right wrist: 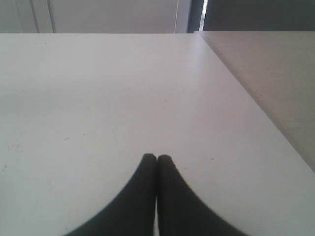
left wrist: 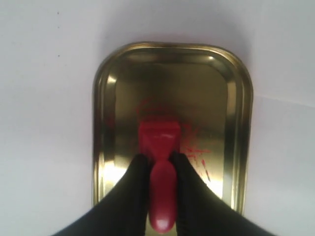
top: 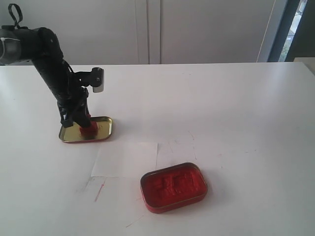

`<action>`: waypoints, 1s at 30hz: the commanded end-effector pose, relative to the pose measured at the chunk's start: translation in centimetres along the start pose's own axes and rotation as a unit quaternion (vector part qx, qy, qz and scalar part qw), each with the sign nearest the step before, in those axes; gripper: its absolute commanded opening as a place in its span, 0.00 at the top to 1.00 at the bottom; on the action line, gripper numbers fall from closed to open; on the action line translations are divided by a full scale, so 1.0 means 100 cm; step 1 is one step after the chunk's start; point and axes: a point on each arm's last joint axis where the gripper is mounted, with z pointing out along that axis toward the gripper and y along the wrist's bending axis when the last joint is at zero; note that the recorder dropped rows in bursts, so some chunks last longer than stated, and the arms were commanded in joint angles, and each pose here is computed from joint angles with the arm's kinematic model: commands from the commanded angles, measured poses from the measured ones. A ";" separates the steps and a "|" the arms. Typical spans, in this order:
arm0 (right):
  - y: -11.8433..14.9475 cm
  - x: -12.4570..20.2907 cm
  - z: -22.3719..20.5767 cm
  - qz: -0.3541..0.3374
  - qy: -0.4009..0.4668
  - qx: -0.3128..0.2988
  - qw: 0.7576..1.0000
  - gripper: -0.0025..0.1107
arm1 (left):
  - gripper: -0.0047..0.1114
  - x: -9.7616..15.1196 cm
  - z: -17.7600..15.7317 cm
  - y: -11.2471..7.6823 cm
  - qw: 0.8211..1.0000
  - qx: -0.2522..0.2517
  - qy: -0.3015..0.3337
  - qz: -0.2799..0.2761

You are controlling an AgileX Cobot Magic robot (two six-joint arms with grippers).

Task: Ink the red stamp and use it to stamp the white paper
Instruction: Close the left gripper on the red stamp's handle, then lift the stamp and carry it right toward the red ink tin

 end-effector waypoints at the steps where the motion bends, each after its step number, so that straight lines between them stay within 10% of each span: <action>1: 0.000 0.000 0.000 0.002 -0.007 -0.002 1.000 0.98 | 0.96 -0.007 -0.015 -0.004 1.000 -0.003 -0.007 -0.008; 18: 0.000 0.000 0.000 0.002 -0.007 -0.002 1.000 0.98 | 0.96 -0.024 -0.087 -0.034 0.984 -0.005 -0.005 -0.181; 30: 0.000 0.000 0.000 0.002 -0.007 -0.002 1.000 0.98 | 0.96 -0.099 -0.103 -0.095 0.982 0.002 0.038 -0.187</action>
